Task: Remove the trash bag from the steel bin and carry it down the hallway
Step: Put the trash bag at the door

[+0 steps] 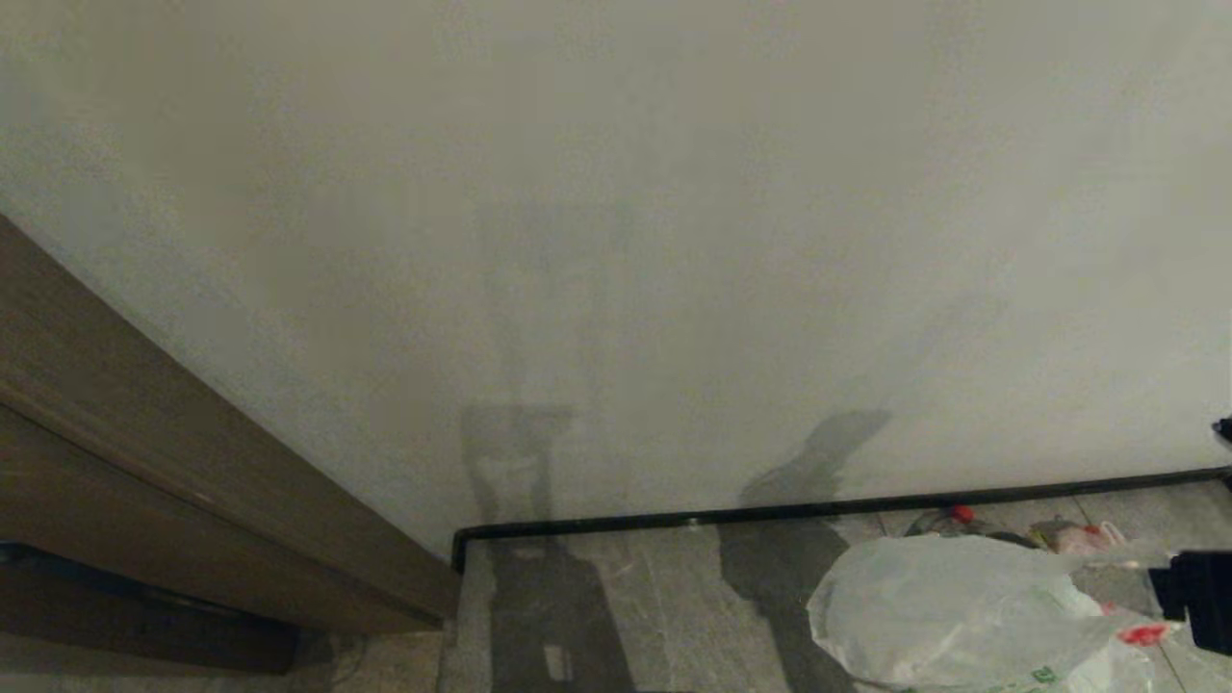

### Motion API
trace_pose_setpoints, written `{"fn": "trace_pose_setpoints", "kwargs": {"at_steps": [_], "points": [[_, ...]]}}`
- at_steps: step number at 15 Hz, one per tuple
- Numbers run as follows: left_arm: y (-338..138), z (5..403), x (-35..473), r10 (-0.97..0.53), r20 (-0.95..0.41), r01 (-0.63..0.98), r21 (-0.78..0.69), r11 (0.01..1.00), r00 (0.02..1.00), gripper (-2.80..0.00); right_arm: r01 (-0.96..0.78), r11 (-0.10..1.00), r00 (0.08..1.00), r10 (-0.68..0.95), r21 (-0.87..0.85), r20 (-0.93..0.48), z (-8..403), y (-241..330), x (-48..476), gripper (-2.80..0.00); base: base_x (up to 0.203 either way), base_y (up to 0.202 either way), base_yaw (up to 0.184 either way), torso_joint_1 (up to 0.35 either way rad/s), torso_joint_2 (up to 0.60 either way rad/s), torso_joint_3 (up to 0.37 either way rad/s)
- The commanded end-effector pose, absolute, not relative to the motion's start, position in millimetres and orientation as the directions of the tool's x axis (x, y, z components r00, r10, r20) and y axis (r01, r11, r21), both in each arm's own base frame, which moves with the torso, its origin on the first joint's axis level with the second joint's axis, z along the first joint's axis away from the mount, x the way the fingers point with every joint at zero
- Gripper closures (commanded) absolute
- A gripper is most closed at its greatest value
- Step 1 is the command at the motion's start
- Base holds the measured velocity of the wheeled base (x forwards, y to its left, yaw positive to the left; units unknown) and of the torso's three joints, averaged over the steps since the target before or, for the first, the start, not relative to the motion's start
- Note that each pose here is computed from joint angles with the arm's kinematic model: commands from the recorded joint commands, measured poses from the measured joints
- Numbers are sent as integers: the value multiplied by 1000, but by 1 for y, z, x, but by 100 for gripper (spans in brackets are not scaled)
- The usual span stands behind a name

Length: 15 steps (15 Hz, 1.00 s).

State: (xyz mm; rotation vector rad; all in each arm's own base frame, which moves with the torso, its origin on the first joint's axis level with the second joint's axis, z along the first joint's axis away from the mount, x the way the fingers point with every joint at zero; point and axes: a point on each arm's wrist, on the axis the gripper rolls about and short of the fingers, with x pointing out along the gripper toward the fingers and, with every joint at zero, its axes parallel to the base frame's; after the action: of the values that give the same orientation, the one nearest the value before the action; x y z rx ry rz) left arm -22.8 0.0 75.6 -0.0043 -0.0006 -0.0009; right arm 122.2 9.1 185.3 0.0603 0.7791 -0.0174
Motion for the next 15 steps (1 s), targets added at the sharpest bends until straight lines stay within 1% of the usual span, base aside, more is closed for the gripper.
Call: {"fn": "trace_pose_setpoints", "kwargs": {"at_steps": [1,5,15], "points": [[0,76,-23,-1,2,1,-5,1000,1000,0,13,999,710,17,37,-704,192,12,125,-280,0,0,0,0,0,0],[0,76,-23,-2,2,2,-5,1000,1000,0,12,999,711,14,31,-703,191,12,119,-280,0,0,0,0,0,0],[0,76,-23,-1,2,1,-4,1000,1000,0,8,1000,760,11,26,-650,199,10,109,-280,0,0,0,0,0,0]]}}
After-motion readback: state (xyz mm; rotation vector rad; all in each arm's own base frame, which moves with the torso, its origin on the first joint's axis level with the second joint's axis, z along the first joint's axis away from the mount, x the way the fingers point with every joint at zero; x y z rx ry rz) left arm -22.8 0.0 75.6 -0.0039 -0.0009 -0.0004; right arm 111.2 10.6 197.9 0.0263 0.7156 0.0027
